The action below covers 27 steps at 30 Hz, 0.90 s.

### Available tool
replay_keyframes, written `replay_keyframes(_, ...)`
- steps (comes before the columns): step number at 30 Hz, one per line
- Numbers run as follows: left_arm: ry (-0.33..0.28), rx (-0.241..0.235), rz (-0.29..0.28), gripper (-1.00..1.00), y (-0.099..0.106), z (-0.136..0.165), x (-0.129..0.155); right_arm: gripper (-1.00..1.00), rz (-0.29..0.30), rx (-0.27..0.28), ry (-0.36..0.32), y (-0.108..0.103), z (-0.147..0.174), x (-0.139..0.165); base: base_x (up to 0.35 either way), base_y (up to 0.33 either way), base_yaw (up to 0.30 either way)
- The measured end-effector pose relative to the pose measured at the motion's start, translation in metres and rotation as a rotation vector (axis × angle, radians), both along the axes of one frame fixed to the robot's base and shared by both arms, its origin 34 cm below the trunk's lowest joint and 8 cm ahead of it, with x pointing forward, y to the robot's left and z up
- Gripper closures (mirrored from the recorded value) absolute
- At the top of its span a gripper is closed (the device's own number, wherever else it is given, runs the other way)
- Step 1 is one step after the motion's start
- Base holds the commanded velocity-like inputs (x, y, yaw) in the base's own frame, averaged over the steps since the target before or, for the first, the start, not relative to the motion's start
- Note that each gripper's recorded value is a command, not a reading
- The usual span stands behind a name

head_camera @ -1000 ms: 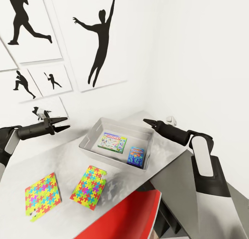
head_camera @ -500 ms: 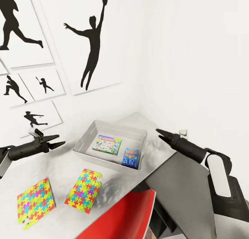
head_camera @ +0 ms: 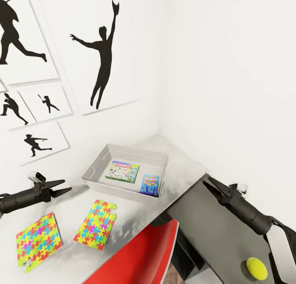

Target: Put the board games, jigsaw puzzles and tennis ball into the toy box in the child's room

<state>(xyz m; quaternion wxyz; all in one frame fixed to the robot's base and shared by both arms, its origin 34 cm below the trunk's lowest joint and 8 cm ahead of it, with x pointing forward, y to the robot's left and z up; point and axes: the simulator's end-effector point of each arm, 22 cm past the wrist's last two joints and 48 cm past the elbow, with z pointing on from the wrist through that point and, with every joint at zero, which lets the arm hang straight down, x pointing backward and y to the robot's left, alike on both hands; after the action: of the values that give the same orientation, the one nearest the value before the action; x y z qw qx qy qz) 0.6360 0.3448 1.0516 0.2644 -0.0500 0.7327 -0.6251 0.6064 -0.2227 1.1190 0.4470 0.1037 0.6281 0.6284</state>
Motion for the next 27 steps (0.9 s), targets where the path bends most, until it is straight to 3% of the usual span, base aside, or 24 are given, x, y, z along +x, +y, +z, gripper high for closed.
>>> replay_keyframes(6, 0.04, -0.006, 0.005, -1.0, 0.001, -0.015, -0.018, -1.0, 0.0, 0.026, -0.038, 0.0, 0.0, -0.019, -0.119, 0.0, -0.076)
replay_keyframes(10, 0.05, -0.001, 0.007, -1.0, 0.002, -0.022, -0.026, -1.0, -0.033, 0.003, -0.069, -0.003, -0.003, -0.019, -0.169, 0.0, -0.041)
replay_keyframes(17, 0.01, 0.019, 0.022, -1.0, 0.007, -0.026, -0.031, -1.0, -0.058, -0.042, -0.093, -0.003, -0.005, -0.018, -0.079, 0.0, -0.008)
replay_keyframes(27, -0.012, 0.024, 0.024, -1.0, 0.009, -0.02, -0.033, -1.0, -0.069, -0.049, -0.121, -0.002, 0.002, -0.019, -0.007, 0.0, -0.001)
